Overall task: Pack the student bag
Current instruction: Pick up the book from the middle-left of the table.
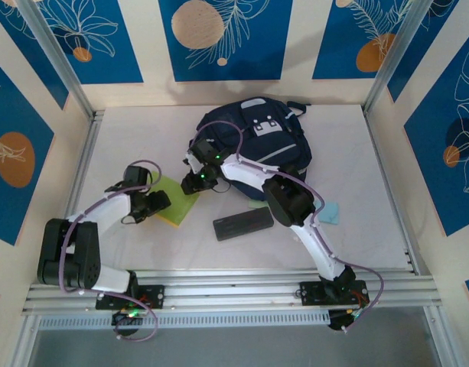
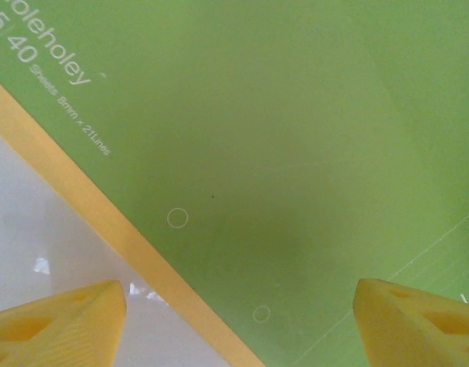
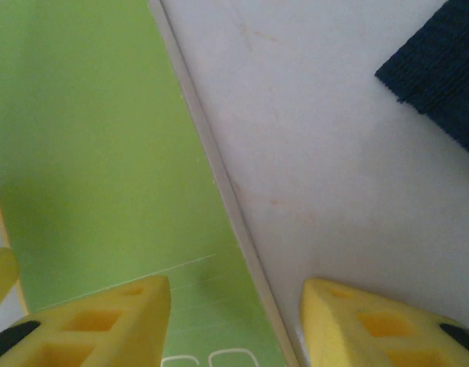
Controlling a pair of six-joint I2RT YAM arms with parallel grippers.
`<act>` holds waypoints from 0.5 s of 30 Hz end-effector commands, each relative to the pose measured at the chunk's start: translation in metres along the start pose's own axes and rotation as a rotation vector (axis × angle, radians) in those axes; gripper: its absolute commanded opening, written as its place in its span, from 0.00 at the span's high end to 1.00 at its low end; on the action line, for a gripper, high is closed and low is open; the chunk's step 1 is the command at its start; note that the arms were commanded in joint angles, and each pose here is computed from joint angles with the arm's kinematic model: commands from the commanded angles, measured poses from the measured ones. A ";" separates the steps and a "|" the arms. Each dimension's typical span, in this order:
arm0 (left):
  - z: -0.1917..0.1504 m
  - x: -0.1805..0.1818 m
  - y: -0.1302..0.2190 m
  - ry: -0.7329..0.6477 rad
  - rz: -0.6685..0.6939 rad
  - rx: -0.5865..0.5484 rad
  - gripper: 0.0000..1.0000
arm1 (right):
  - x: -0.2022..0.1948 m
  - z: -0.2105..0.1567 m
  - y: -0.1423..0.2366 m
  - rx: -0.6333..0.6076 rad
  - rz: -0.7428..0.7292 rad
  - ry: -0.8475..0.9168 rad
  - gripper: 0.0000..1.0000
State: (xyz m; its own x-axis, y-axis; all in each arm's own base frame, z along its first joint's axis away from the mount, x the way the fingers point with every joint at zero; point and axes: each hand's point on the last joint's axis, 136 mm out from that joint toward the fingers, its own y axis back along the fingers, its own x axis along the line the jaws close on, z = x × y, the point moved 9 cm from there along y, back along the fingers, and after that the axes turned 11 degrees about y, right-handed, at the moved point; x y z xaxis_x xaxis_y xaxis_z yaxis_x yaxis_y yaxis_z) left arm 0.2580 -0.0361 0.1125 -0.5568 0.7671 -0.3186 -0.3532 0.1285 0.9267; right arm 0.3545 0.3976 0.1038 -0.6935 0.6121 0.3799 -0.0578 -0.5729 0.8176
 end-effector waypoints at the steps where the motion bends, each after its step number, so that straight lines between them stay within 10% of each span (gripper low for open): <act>1: -0.003 0.002 -0.011 0.052 -0.026 0.021 0.24 | 0.013 -0.014 -0.011 0.070 0.041 0.021 0.53; 15: -0.011 0.005 -0.025 0.119 -0.053 0.035 0.37 | 0.048 0.000 0.012 0.026 0.252 -0.003 0.63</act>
State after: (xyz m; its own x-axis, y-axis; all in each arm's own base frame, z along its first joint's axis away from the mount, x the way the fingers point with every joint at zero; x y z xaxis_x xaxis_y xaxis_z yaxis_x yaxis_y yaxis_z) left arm 0.2563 -0.0324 0.1019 -0.6376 0.6941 -0.3344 -0.3689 0.1060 0.9234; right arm 0.3394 0.4065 0.1033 -0.6821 0.5593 0.4711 0.0371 -0.6169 0.7861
